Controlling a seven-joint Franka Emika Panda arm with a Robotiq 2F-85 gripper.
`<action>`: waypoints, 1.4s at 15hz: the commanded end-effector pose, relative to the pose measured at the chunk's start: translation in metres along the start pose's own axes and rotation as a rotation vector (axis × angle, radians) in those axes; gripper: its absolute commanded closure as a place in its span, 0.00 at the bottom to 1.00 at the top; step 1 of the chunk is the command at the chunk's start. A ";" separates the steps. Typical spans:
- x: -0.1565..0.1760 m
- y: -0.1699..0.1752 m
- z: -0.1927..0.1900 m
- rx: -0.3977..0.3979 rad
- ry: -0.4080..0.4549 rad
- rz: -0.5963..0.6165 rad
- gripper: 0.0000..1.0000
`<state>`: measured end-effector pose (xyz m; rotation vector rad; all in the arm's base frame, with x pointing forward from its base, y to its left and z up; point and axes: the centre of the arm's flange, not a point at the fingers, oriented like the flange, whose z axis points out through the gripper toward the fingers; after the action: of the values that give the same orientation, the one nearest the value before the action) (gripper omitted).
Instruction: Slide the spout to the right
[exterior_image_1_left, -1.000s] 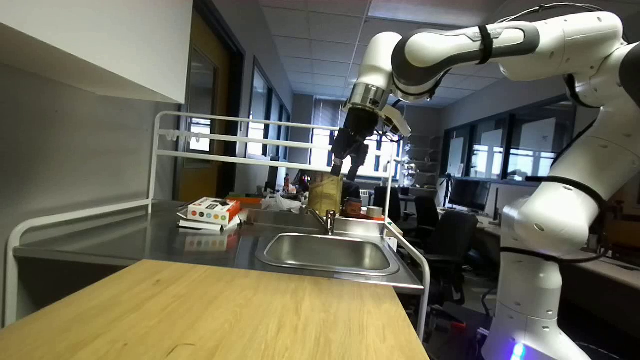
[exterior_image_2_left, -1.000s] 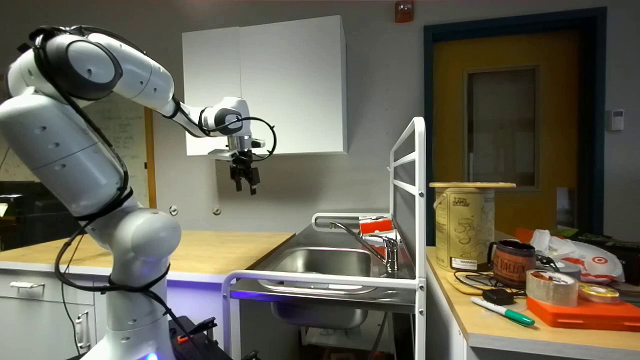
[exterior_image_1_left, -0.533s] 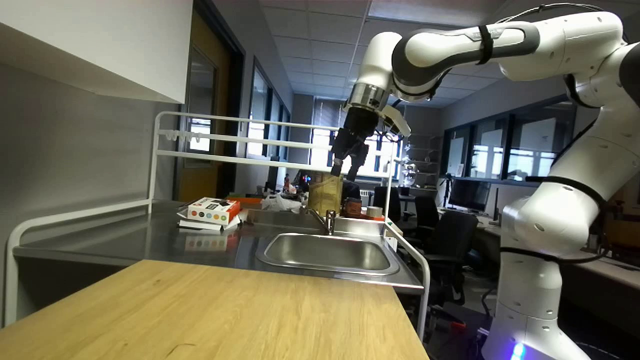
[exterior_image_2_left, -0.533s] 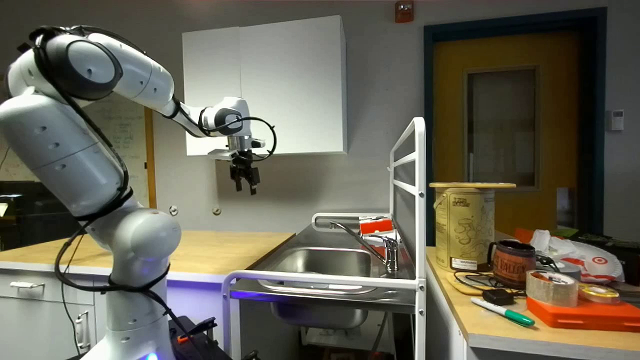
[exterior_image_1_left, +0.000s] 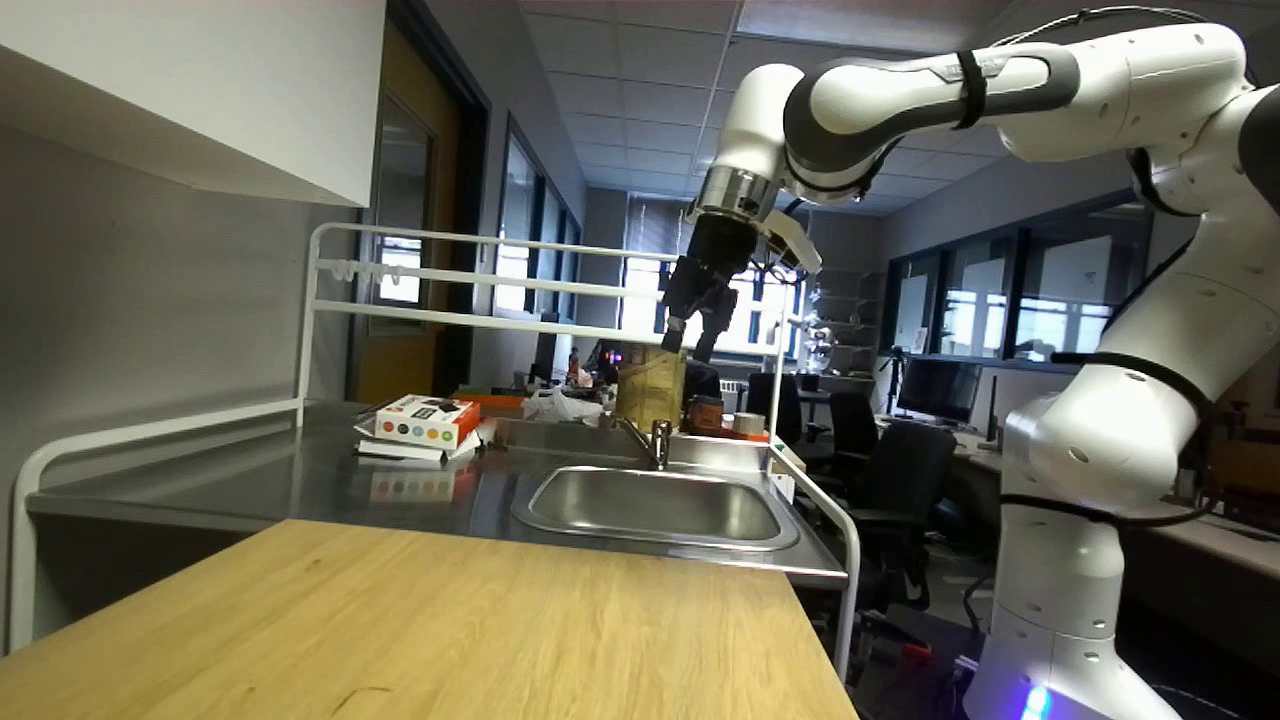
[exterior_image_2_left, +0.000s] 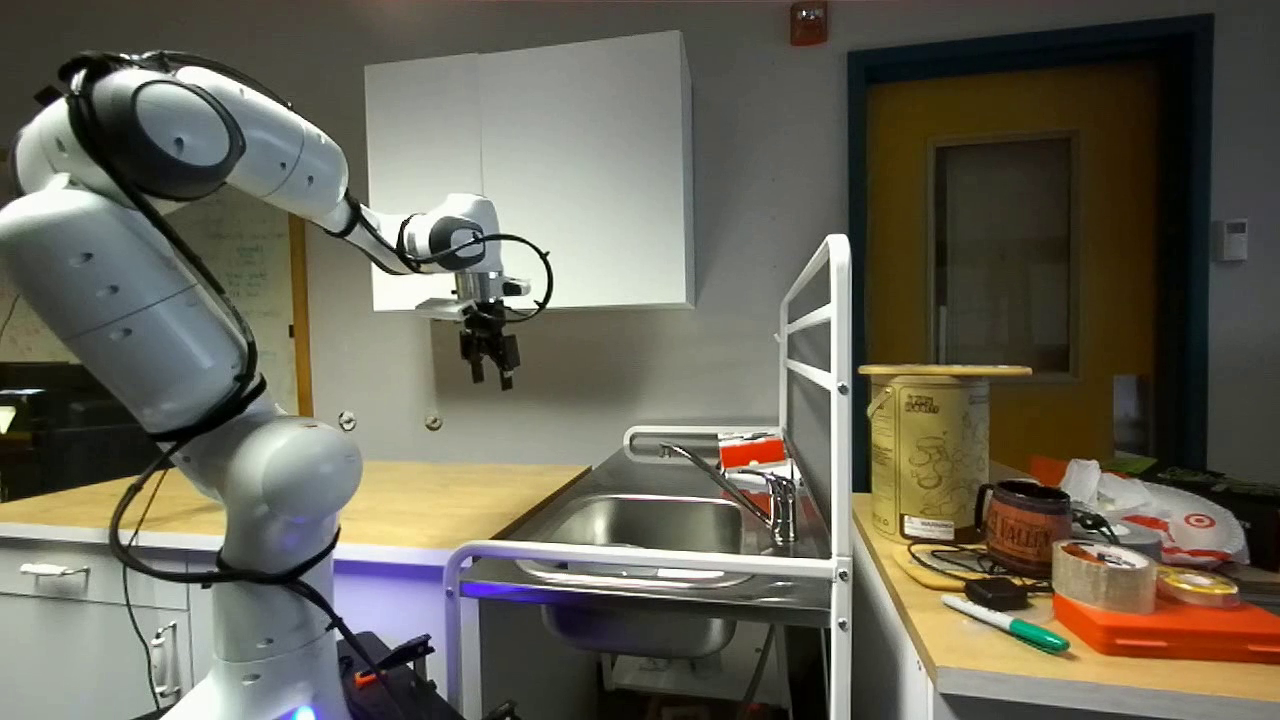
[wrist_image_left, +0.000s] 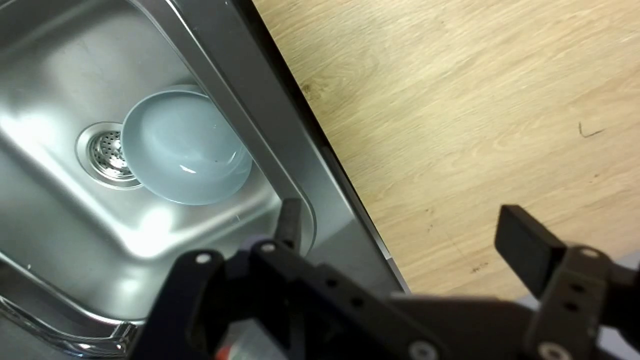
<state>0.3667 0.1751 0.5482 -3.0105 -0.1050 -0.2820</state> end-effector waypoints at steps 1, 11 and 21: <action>0.011 0.003 0.003 -0.007 0.002 0.022 0.00; 0.117 0.030 0.042 -0.144 0.160 0.273 0.00; 0.203 0.095 0.055 -0.219 0.258 0.748 0.00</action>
<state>0.5513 0.1051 0.5095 -2.9776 0.9021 -0.5895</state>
